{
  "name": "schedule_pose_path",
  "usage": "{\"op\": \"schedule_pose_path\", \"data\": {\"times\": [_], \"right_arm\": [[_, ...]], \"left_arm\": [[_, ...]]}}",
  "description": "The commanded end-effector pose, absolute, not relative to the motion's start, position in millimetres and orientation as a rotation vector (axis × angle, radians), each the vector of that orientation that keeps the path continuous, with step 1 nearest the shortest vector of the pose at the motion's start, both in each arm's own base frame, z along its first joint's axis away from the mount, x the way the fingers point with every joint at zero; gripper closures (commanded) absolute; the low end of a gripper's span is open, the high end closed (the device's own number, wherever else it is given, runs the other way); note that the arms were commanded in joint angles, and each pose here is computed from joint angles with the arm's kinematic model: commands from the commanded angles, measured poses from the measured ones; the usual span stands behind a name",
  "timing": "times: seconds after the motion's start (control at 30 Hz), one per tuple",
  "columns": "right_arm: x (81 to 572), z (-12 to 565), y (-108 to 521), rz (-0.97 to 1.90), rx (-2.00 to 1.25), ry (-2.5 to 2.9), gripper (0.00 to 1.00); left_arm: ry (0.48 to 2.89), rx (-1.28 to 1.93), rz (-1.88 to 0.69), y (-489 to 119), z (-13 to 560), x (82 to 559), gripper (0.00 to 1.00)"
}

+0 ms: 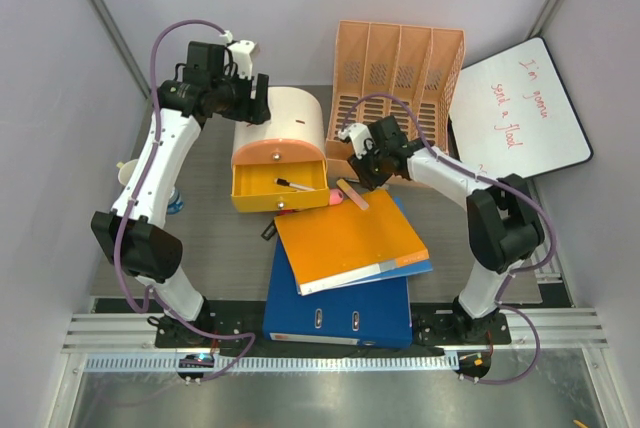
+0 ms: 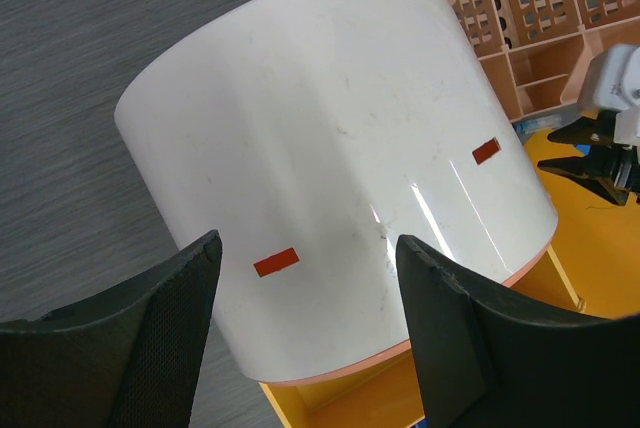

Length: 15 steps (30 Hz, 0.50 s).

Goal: Organize the desk
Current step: Pick up the stationery from the center of the board.

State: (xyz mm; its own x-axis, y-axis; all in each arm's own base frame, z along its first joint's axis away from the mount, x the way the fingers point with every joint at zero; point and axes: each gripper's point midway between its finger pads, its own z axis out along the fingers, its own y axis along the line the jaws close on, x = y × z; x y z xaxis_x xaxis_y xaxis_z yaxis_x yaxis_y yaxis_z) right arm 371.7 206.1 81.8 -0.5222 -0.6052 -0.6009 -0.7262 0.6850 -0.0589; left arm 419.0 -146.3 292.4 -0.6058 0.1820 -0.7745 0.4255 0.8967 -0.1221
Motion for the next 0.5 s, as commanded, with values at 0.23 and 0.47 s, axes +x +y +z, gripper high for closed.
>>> {"op": "schedule_pose_path", "data": {"times": [0.23,0.47], "right_arm": [[385,63,211,0.238,-1.049,2.332,0.62],[400,60,212,0.194,-1.064,2.312,0.62]], "left_arm": [[2.175,0.443,-0.357,-146,303,421,0.29],[2.178,0.441,-0.352,-146,301,422,0.29]]}}
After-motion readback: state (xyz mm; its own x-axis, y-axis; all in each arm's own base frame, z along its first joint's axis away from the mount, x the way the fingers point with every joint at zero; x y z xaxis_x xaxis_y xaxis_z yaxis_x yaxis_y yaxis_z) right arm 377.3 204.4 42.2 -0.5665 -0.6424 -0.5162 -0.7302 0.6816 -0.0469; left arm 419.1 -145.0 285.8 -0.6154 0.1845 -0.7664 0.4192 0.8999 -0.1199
